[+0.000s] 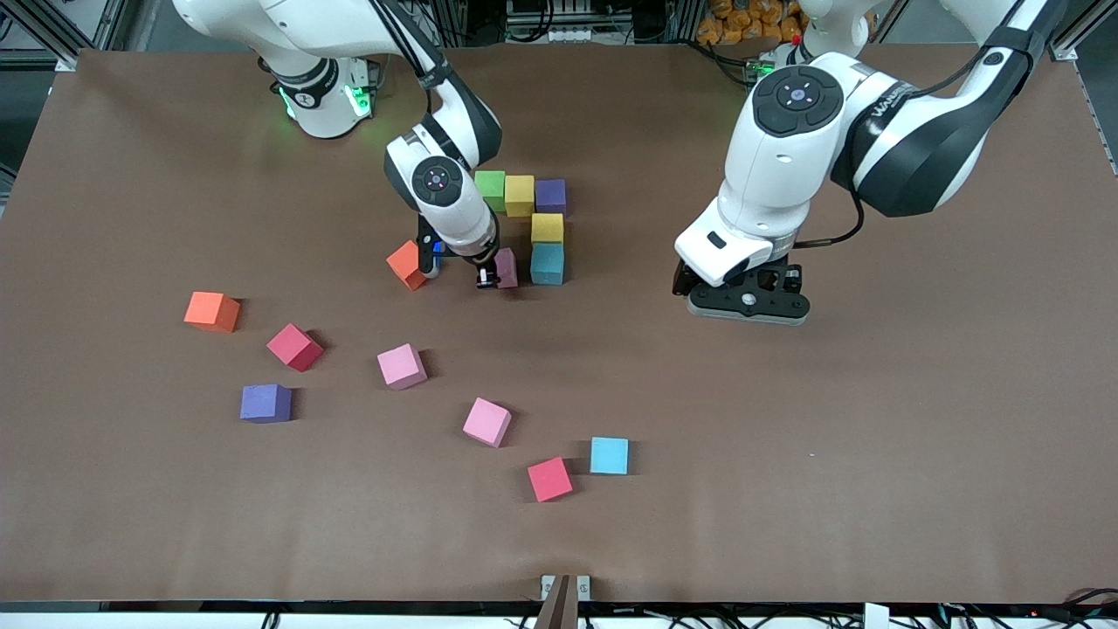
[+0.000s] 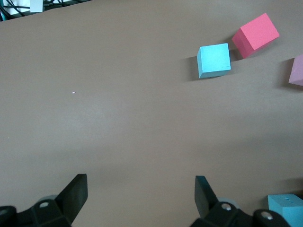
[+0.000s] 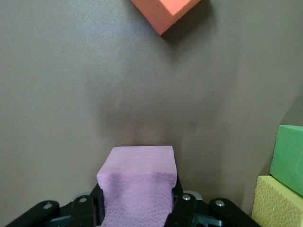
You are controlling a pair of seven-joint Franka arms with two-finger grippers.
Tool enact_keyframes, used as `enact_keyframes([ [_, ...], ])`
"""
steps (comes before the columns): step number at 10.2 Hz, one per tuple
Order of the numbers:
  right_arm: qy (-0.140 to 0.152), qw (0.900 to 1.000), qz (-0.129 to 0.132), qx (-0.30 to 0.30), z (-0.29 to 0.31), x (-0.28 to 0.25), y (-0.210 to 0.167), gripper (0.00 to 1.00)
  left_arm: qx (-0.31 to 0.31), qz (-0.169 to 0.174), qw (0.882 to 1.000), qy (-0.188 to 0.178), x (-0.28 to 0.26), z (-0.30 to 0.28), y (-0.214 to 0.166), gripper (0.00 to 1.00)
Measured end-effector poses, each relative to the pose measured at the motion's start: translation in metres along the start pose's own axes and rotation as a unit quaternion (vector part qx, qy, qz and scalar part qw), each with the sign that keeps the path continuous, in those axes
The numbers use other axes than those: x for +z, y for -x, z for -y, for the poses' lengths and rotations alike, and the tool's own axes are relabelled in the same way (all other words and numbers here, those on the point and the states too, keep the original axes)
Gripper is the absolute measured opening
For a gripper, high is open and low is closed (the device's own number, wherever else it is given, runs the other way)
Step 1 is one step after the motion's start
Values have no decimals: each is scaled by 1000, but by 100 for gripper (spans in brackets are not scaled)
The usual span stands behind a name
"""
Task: Form number 2 with 11 blocks
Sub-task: 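Lower the pink cube beside the cyan cube with the right gripper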
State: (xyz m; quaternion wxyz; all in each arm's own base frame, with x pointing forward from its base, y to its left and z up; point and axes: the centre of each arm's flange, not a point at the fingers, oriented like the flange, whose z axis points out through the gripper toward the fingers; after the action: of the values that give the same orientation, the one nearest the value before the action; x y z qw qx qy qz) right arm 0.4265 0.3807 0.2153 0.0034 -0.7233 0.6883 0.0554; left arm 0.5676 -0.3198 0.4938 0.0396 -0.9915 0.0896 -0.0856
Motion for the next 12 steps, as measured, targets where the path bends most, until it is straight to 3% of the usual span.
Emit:
enact_keyframes([
  [12, 2, 1000, 4, 21, -5, 7, 25, 53, 0, 0, 1000, 0, 0, 0, 0, 100],
])
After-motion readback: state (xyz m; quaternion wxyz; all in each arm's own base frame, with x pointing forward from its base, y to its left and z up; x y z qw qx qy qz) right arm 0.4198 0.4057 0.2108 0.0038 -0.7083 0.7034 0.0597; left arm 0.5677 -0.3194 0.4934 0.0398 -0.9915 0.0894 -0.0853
